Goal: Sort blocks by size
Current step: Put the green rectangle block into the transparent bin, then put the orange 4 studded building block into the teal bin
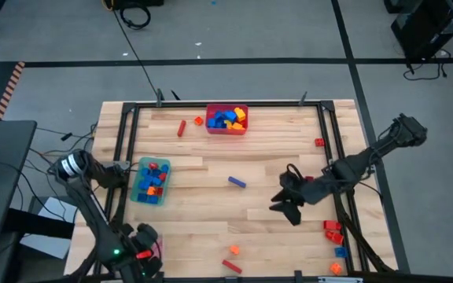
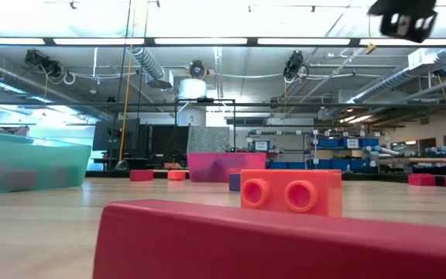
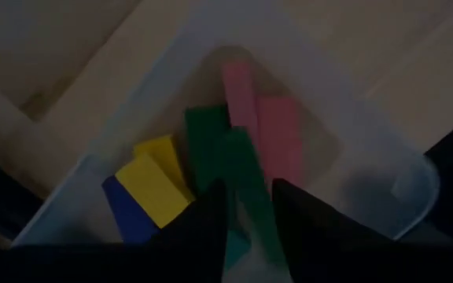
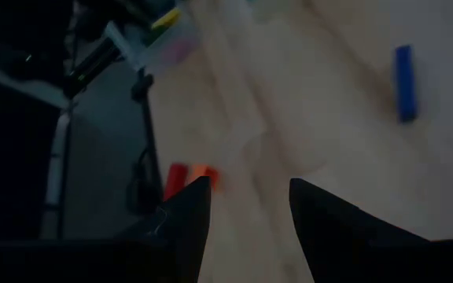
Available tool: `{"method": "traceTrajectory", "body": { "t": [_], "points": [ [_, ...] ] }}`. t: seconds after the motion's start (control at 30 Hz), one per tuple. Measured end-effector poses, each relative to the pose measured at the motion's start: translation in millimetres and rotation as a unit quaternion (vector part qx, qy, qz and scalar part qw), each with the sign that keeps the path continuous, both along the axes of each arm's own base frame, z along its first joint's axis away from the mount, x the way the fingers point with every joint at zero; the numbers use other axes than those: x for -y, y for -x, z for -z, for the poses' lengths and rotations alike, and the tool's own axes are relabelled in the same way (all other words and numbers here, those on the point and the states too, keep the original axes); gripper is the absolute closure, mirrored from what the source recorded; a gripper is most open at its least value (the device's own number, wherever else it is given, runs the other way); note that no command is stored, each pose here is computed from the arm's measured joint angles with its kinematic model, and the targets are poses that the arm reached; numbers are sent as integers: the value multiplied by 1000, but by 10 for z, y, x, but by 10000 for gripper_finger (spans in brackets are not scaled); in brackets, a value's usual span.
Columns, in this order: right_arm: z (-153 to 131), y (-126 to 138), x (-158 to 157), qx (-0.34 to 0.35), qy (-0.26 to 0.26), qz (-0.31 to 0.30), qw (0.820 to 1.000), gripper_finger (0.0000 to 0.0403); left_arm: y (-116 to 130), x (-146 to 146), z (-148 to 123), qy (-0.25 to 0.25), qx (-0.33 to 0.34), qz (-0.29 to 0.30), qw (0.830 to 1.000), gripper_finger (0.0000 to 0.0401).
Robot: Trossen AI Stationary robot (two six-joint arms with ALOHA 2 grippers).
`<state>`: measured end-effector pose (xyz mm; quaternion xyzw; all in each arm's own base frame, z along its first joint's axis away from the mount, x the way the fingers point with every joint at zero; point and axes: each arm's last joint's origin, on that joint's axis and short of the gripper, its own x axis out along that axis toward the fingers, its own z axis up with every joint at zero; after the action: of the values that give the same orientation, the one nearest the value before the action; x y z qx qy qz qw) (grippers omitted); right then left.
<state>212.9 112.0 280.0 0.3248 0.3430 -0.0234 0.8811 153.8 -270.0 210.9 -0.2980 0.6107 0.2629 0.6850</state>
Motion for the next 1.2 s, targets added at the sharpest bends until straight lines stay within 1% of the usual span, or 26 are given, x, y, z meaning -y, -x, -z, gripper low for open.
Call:
{"method": "traceTrajectory", "body": {
  "t": [0.13,0.33,0.43,0.53,0.67,0.77,0.87,0.97,1.1,1.2],
  "points": [
    [-1,83,-144,3,-3,-11,1000,215,4,7,35,-4,-15,12,1000,285],
    [-12,172,-284,19,5,-13,1000,215,15,-12,4,-5,-16,17,1000,283],
    [-24,179,-319,33,14,-18,999,212,29,-41,-39,-5,-16,17,1000,282],
    [-11,116,-375,54,28,-31,998,204,44,-72,-102,1,-12,9,1000,278],
    [97,-83,-488,74,27,-42,996,188,72,-142,-203,-5,6,4,1000,263],
    [199,-283,-574,55,33,-54,997,177,106,-224,-295,-17,17,3,1000,247],
    [219,-515,-665,17,53,-67,996,173,142,-310,-371,-37,27,2,999,227],
    [220,-765,-763,-40,83,-79,993,172,170,-397,-445,-63,48,9,997,208],
    [231,-1096,-884,-124,107,-87,983,172,182,-457,-490,-95,70,44,992,194],
    [338,-1322,-973,-181,118,-94,972,172,180,-471,-495,-113,78,76,988,193]
  ]
}}
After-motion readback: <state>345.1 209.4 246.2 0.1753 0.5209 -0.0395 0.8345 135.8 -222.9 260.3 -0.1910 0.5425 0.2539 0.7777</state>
